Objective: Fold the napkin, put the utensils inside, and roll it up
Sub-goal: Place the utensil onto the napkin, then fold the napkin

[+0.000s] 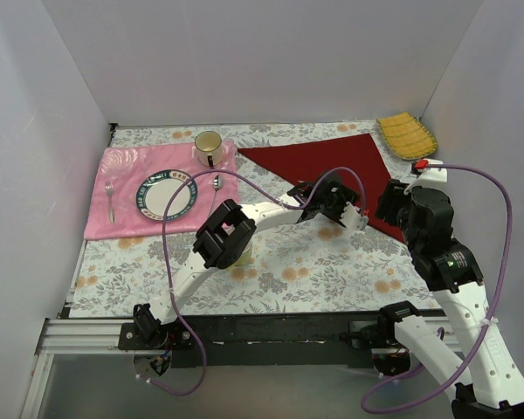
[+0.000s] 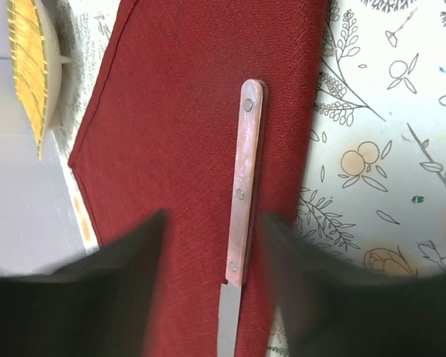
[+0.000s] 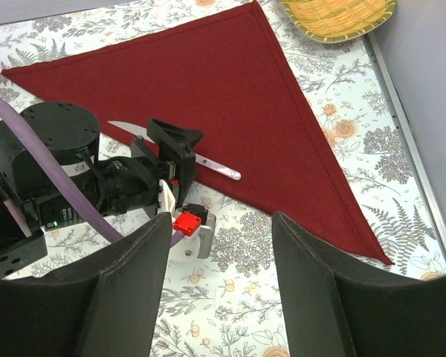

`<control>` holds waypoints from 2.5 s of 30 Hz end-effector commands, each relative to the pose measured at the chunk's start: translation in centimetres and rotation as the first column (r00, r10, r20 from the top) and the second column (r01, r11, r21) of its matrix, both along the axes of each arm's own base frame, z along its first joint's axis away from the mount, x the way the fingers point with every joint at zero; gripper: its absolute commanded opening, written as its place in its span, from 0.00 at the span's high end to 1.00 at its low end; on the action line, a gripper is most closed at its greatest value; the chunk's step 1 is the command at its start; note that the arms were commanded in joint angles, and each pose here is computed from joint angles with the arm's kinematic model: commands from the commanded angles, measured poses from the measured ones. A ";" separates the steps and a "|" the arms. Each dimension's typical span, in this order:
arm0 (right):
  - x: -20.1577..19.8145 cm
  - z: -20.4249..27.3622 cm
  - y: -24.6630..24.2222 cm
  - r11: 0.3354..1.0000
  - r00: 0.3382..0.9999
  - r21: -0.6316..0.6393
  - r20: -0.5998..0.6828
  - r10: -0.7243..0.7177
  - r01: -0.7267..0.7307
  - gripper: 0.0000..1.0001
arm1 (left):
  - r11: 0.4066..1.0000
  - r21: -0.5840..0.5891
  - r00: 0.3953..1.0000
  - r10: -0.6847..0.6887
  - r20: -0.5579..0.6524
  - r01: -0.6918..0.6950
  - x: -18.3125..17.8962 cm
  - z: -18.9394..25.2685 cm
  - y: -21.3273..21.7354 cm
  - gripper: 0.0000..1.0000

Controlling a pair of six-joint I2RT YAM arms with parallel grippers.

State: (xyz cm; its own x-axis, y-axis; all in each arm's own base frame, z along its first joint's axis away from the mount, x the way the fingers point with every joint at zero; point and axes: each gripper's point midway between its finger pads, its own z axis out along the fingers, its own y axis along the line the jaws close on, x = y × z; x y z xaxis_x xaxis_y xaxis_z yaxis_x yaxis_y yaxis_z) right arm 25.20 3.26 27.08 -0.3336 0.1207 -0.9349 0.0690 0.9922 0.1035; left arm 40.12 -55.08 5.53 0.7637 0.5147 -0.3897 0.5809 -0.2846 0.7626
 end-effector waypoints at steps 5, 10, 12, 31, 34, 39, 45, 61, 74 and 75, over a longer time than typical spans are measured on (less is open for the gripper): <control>1.1 2.0 0.6 1.000 0.999 0.025 0.045 0.006 -0.007 0.35 | 0.987 -0.160 1.000 0.011 0.015 -0.008 -0.3 9.4 -0.6 0.20; 1.6 2.5 0.5 1.000 0.999 0.017 0.035 -0.010 0.009 0.36 | 0.934 -0.357 0.999 0.037 0.039 -0.020 -0.8 18.8 0.4 0.12; 2.1 1.8 0.0 0.999 0.999 -0.012 0.001 -0.039 0.039 0.36 | 0.890 -0.454 0.999 0.040 0.005 -0.033 -1.5 23.0 1.2 0.12; 13.1 -5.7 7.3 0.972 0.931 0.033 -0.283 0.232 -0.232 0.33 | 0.087 -0.326 0.334 0.102 -0.937 -0.941 1.3 27.4 21.8 0.17; 15.9 -7.3 11.1 0.935 0.884 0.058 -0.308 0.351 -0.351 0.32 | -0.187 -0.029 0.028 0.008 -1.000 -0.982 2.8 24.2 27.7 0.23; 21.0 -8.8 17.2 0.883 0.832 0.021 -0.325 0.449 -0.469 0.26 | -0.342 -0.124 0.121 0.031 -0.992 -0.931 1.3 27.7 34.1 0.18; 28.4 -9.6 25.2 0.821 0.791 -0.047 -0.304 0.531 -0.569 0.29 | -0.408 -0.196 0.125 0.195 -0.973 -0.892 -0.2 28.5 38.0 0.10; 29.7 -19.0 32.1 0.751 0.716 -0.028 -0.330 0.615 -0.659 0.39 | -0.319 0.116 -0.112 -0.029 -0.993 -0.941 0.5 23.1 34.9 0.16; 29.2 -11.6 20.9 0.928 0.879 0.110 -0.298 0.373 -0.356 0.41 | -0.344 0.481 -0.360 -0.360 -0.861 -0.806 11.1 13.9 34.3 0.41; 28.6 -12.0 19.8 0.930 0.876 0.121 -0.314 0.367 -0.346 0.43 | -0.353 0.512 -0.386 -0.369 -0.845 -0.784 11.5 12.7 34.2 0.41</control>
State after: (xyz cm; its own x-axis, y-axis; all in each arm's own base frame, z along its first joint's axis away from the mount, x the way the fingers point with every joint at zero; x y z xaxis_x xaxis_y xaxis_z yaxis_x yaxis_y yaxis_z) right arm 52.33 27.65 5.44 -0.7296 -0.2027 -0.6531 -0.3564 0.9278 0.1102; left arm 49.58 -19.20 17.81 -0.5280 -0.7431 -0.4112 -0.3307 0.6258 -0.7064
